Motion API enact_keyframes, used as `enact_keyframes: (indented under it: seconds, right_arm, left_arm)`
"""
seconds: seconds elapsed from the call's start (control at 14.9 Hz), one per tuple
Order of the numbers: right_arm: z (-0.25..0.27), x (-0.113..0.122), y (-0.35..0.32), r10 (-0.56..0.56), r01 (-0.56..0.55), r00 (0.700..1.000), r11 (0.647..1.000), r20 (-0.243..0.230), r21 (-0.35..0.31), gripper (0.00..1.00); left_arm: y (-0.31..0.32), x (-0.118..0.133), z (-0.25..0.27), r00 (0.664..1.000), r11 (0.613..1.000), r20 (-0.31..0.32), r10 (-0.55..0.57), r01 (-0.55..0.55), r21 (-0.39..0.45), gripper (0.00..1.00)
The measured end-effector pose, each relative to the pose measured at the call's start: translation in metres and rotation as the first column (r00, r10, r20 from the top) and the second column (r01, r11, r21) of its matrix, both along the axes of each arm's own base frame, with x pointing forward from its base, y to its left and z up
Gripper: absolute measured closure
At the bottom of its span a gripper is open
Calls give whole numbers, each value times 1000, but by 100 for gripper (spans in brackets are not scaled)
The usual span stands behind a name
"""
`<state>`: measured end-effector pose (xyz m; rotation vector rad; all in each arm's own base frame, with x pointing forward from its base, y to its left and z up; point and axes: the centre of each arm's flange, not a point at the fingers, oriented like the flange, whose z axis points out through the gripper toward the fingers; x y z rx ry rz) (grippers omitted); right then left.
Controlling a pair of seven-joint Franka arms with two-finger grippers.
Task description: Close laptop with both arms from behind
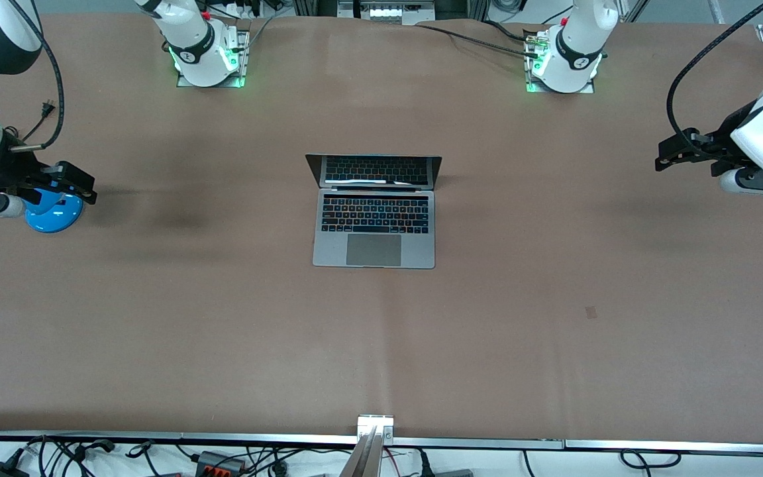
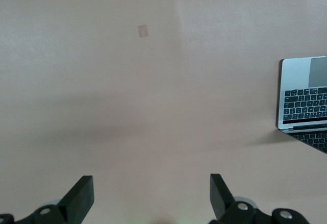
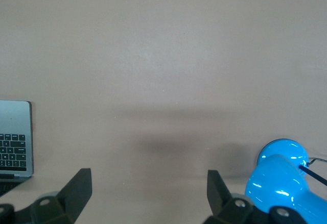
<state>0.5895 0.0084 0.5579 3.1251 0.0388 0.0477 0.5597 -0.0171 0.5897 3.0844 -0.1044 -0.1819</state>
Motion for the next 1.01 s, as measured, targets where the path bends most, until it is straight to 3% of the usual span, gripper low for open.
enact_keyframes:
  seconds: [0.13, 0.54, 0.67, 0.74, 0.81, 1.01]
  right_arm:
    - [0, 1, 2, -2, 2, 1000, 1000, -5, 22, 0]
    - [13, -3, 5, 2, 0, 999, 1000, -37, 30, 0]
    - [14, -5, -1, -9, 11, 998, 1000, -54, 29, 15]
    - [14, -6, -4, -14, 16, 998, 999, -60, 28, 31]
    - [14, -7, -5, -17, 19, 998, 999, -68, 28, 41]
    - [9, -12, -2, -17, 23, 993, 998, -120, 50, 68]
  left_arm:
    - [0, -1, -1, 1000, 1000, -7, -1, 1, 0, 3]
    - [-3, -11, -10, 994, 1000, -104, -11, 11, 1, 62]
    - [-6, -12, -11, 993, 1000, -119, -18, 18, 1, 83]
    - [-10, -13, -12, 991, 1000, -128, -25, 25, -1, 93]
    - [-15, -15, -13, 990, 999, -137, -36, 36, -3, 98]
    - [-33, -17, -13, 987, 998, -142, -70, 70, -5, 99]
